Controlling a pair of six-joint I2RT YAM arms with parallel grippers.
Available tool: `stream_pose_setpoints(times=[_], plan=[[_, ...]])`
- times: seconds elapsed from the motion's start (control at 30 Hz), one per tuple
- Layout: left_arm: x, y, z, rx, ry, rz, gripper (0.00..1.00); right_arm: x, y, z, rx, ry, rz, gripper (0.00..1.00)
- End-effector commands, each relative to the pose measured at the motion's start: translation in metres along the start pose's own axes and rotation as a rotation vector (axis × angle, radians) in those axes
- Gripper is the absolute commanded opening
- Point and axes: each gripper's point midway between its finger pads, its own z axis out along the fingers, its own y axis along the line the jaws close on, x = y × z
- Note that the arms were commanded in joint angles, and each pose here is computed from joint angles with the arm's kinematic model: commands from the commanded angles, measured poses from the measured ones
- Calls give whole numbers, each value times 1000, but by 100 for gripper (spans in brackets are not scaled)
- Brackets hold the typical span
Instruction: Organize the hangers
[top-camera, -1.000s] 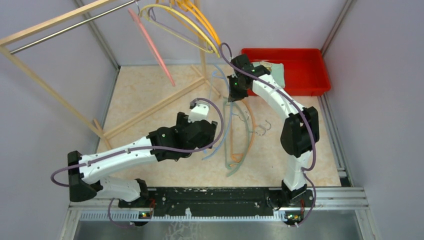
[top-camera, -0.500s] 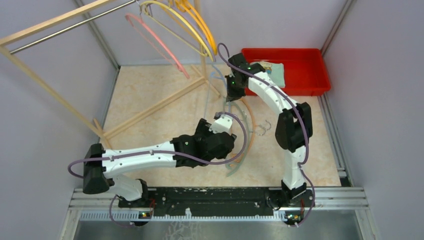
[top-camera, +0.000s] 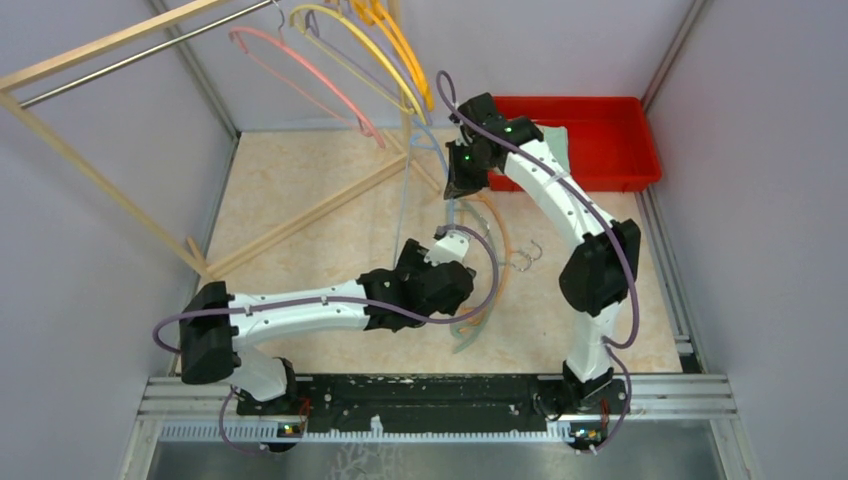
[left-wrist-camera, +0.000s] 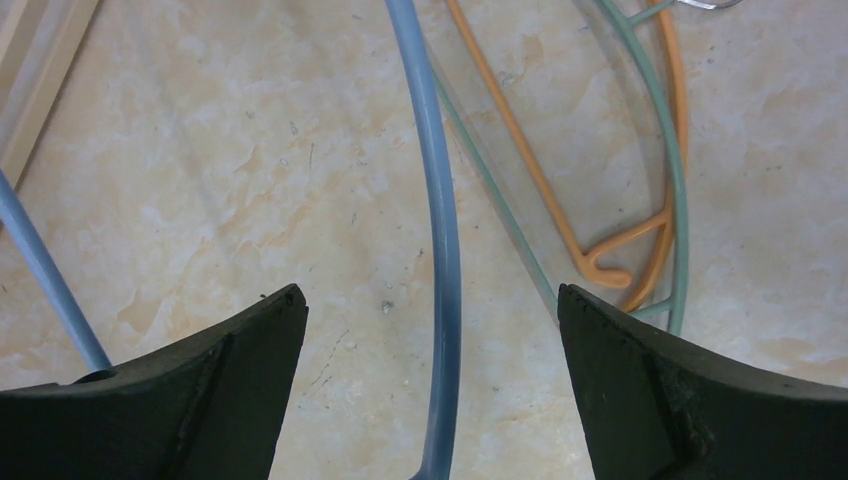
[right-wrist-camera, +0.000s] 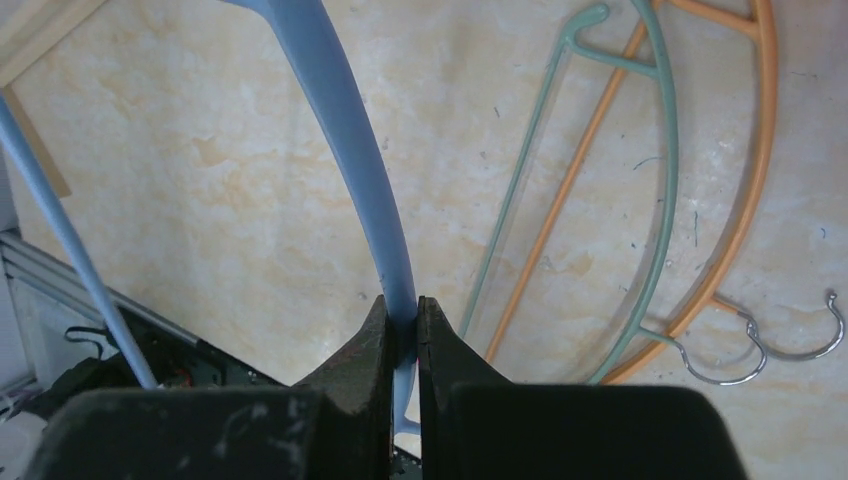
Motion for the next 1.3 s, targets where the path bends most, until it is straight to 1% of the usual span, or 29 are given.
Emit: stream_pose_setpoints(times=[0.0,0.07,0.1,0.13,0.33,0.37,0.4,0.43,0.47,0.53,0.57,0.63,0.67,0.7,0.73,0.77,0.8,0.83,0.87,0.9,1.07,1.17,1.23,1.27], plan=[[17,7,4,9,30,-9,98,-15,42,-78,-141,-118,-25,0],[26,10,5,6,48,-7,92,-14,46,-90,-155,-125,-29,0],[31,12,6,4,58,-6,87,-14,46,-95,-157,-132,-30,0],[34,12,6,4,66,-12,81,-14,47,-99,-159,-138,-32,0],[55,13,5,22,112,-30,49,-13,51,-104,-176,-136,-35,0],[56,14,4,18,114,-36,38,-11,51,-103,-181,-129,-33,0],[56,16,3,13,116,-49,22,-10,52,-102,-186,-126,-34,0],[56,19,1,5,117,-62,10,-9,51,-101,-186,-123,-34,0],[55,21,-2,3,117,-79,1,-8,49,-99,-179,-124,-33,0],[52,23,-9,15,113,-108,0,-6,40,-94,-143,-129,-23,19],[51,25,-13,19,109,-129,0,-4,32,-89,-124,-125,-13,26],[52,31,-20,20,112,-162,0,-5,23,-84,-116,-141,3,32],[53,34,-24,20,115,-178,0,-4,18,-83,-109,-143,17,37],[54,37,-28,21,118,-192,0,-6,14,-80,-106,-152,30,47],[55,39,-31,21,122,-211,0,-7,11,-80,-103,-158,41,62],[57,41,-35,24,127,-224,0,-8,7,-78,-96,-164,50,74],[58,43,-37,27,131,-234,0,-8,3,-76,-88,-169,61,84],[60,44,-40,34,137,-245,0,-10,-1,-76,-85,-174,73,91],[62,44,-42,45,145,-252,0,-12,-7,-74,-75,-181,85,95],[64,43,-45,61,152,-263,0,-13,-14,-72,-61,-184,97,96],[74,25,-60,207,209,-314,0,-18,-57,-65,35,-199,149,99],[75,18,-69,282,213,-328,0,-16,-80,-61,109,-198,148,99],[75,18,-73,301,214,-336,0,-16,-87,-61,96,-198,162,99],[77,19,-74,305,216,-337,0,-16,-83,-59,35,-195,164,99]])
